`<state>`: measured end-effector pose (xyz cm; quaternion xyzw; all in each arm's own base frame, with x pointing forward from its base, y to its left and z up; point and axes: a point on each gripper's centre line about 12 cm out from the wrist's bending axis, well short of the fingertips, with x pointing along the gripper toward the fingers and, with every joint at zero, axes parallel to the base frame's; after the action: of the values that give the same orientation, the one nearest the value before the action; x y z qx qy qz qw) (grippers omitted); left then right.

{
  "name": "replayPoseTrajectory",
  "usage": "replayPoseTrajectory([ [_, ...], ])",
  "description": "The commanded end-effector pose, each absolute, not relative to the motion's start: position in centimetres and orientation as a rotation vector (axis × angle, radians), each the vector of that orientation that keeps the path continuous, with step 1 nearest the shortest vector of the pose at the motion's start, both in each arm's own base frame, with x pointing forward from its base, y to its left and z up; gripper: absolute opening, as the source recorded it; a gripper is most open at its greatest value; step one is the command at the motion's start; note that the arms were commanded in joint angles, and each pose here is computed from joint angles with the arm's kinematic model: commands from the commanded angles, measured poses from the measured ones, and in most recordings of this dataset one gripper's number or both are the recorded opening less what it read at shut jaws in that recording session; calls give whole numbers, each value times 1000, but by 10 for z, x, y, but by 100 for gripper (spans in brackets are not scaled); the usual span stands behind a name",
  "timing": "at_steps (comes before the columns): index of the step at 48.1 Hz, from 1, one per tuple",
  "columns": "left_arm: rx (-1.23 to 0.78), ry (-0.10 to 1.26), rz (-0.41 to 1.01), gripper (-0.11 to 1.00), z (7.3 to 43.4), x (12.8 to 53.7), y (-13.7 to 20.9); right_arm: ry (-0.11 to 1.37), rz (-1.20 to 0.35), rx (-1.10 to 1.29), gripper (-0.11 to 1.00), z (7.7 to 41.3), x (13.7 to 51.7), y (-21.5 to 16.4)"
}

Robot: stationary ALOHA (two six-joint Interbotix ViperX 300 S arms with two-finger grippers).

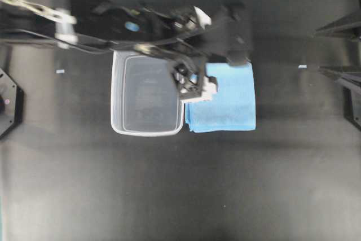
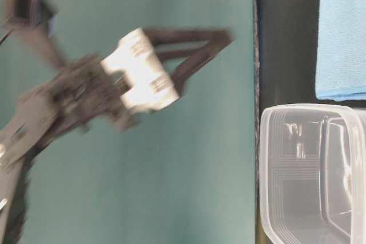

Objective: Place the blue towel into the container with the left arm.

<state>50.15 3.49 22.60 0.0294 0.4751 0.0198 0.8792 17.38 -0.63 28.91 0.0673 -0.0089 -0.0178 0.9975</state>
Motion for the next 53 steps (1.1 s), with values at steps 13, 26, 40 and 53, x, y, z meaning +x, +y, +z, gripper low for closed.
replayPoseTrajectory([
  [13, 79, 1084, 24, 89, 173, 542, 34, -44, -35, 137, 76, 299, 166, -6],
  [26, 85, 1186, 4, 89, 118, 544, 26, -45, -35, 137, 76, 299, 165, -6],
  [40, 92, 1225, -11, 88, 97, 542, 18, -53, -34, 139, 76, 301, 164, -6],
  [53, 96, 1239, -16, 55, 101, 540, 15, -56, -34, 139, 75, 302, 164, -6],
])
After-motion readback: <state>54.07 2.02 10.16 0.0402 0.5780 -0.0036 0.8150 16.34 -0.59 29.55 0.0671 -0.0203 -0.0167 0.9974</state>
